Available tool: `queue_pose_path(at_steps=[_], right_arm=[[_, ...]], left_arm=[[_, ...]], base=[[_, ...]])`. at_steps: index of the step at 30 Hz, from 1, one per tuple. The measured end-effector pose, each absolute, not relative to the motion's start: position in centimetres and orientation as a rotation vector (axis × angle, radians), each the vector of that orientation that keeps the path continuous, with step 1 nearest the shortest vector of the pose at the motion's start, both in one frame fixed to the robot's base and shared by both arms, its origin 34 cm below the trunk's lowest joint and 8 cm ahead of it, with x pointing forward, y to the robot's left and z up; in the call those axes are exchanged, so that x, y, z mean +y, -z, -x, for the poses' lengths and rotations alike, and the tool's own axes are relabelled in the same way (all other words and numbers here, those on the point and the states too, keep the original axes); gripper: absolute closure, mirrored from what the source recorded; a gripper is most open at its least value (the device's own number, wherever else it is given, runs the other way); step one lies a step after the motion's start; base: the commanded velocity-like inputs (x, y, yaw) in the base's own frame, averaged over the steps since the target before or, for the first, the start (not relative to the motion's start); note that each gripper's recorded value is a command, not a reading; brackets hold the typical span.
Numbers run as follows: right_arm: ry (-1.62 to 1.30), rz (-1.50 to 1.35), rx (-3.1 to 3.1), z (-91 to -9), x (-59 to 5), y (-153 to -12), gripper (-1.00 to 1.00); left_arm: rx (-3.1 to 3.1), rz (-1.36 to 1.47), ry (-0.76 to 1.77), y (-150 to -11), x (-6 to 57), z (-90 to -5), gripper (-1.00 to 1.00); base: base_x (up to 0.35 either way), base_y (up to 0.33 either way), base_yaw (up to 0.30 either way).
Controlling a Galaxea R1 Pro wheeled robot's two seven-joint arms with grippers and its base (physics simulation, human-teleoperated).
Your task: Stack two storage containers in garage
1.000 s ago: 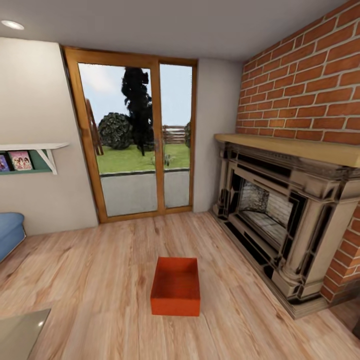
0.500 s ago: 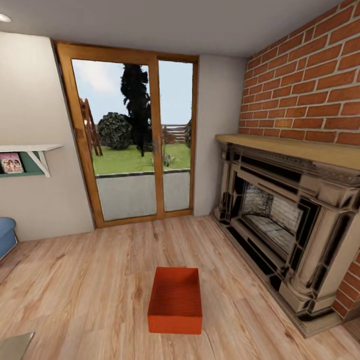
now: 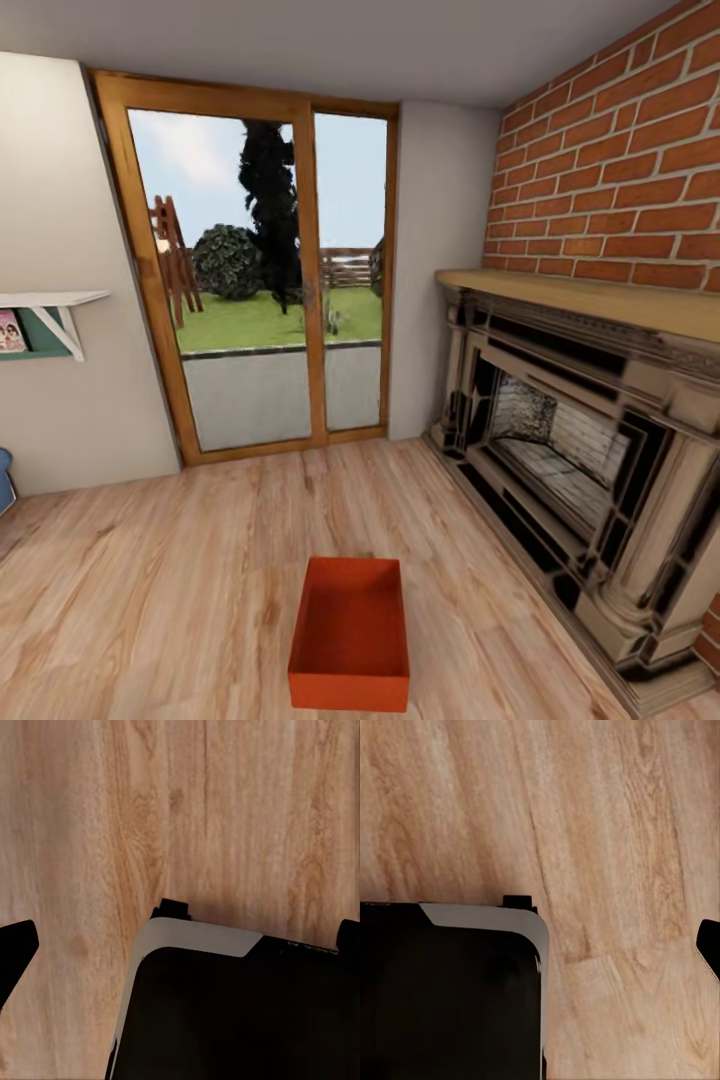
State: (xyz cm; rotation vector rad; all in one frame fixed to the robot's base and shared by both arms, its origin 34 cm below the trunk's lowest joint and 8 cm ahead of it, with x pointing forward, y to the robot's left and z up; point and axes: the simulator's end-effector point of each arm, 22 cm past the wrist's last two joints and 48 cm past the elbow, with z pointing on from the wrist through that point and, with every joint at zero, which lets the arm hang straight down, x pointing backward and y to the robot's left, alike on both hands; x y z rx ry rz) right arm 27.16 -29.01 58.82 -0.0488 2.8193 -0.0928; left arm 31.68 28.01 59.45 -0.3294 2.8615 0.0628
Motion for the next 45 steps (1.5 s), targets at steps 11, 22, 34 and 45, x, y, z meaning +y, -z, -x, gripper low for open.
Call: queue_pose_path(at_steps=[11, 22, 34, 45], right_arm=[[0.093, 0.049, 2.818, -27.18, -29.03, -58.83, -1.00], [0.093, 0.049, 2.819, -27.17, -29.03, -58.82, -1.00], [0.091, 0.048, 2.819, -27.20, -28.91, -58.81, -1.00], [0.093, 0.047, 2.818, -27.22, -29.03, -58.82, -1.00]], left_arm=[[2.860, 0.329, -0.063, -59.46, 28.01, -31.72, -1.00], [2.860, 0.329, -0.063, -59.46, 28.01, -31.73, -1.00], [2.861, 0.328, -0.062, -59.44, 28.00, -31.74, -1.00], [2.861, 0.327, -0.062, -59.44, 27.99, -31.73, -1.00]], base=[[0.310, 0.000, 0.000], [0.307, 0.000, 0.000], [0.188, 0.000, 0.045], [0.005, 0.000, 0.137]])
